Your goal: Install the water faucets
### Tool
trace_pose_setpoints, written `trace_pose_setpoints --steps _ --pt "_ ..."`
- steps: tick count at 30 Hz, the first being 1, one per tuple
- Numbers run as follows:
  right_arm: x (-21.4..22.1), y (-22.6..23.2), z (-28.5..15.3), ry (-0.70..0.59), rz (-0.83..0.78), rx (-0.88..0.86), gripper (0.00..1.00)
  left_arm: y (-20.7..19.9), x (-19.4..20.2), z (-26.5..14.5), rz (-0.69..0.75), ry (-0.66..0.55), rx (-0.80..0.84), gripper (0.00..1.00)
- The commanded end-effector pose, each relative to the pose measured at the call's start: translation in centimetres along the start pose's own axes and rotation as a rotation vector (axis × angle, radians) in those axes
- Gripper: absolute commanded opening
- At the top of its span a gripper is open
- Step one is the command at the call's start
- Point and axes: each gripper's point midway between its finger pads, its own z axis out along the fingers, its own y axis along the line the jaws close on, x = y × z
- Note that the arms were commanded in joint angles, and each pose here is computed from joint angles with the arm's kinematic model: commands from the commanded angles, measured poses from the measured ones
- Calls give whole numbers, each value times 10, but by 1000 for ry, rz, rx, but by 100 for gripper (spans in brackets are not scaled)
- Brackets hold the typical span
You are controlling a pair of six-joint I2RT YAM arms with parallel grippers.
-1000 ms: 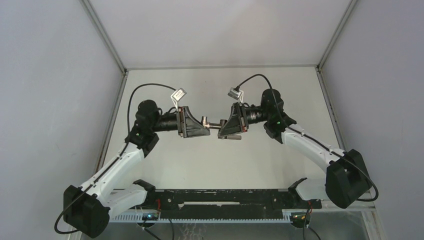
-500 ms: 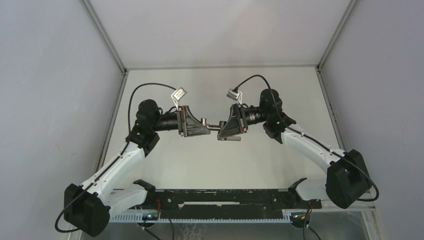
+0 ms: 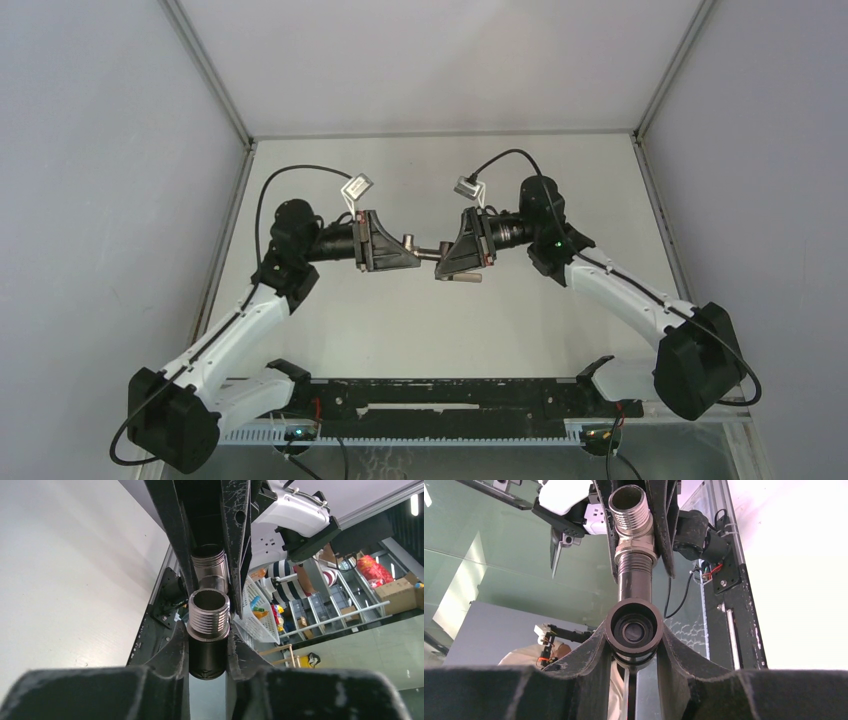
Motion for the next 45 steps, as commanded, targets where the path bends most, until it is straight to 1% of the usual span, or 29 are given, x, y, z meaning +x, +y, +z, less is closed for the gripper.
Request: trace_pose_setpoints --steps 1,4,6,8,11,12,14,15,17,19,21,24,27,31,35,38,39,40,42,45 --pt "-5 32 0 3 -153 -52 0 -15 -14 1 61 -28 29 1" --pt "-7 33 0 3 -134 -55 0 -15 -14 1 71 -32 31 0" --pt "-10 34 0 -1 -98 -62 0 -18 -15 0 104 -46 33 0" --pt "-17 37 -1 -13 -4 -71 0 -20 -14 -3 158 -59 28 0" --pt "-22 37 -3 -2 183 -78 0 -15 -6 -8 235 -40 -10 0" --pt "-22 38 -4 3 251 -80 4 -10 -4 -10 266 -33 -41 0" --pt "-21 37 -6 10 347 -88 15 -2 -2 -13 305 -38 -82 0" --pt "-20 37 -7 10 385 -98 28 -1 -2 -13 325 -45 -90 0" --pt "-19 39 -9 0 403 -117 45 3 -6 -16 352 -75 -121 0" --pt "-18 42 -11 -8 390 -120 57 4 -9 -17 371 -102 -136 0" --pt "-18 46 -12 -24 339 -121 64 5 -11 -16 345 -118 -135 0" --pt "-21 44 -15 -67 295 -102 70 17 -12 -14 262 -110 -182 0" --pt "-23 41 -18 -100 274 -75 72 24 -11 -13 198 -80 -194 0" --pt "-25 47 -21 -126 234 -77 73 27 -8 -11 163 -60 -186 0" --pt "-36 51 -27 -208 170 -61 72 29 -6 -8 106 -39 -174 0" --pt "-41 40 -34 -253 140 33 73 36 -2 -7 34 -14 -186 0" --pt "-37 26 -37 -254 191 107 72 38 -2 -7 14 -10 -187 0" --pt "-35 16 -40 -265 195 170 73 39 -2 -7 -2 -11 -186 0" --pt "-30 -2 -49 -277 202 271 73 41 -6 -9 -31 -29 -191 0" --pt "-23 -27 -66 -281 240 359 72 42 -16 -13 -129 -66 -197 0"
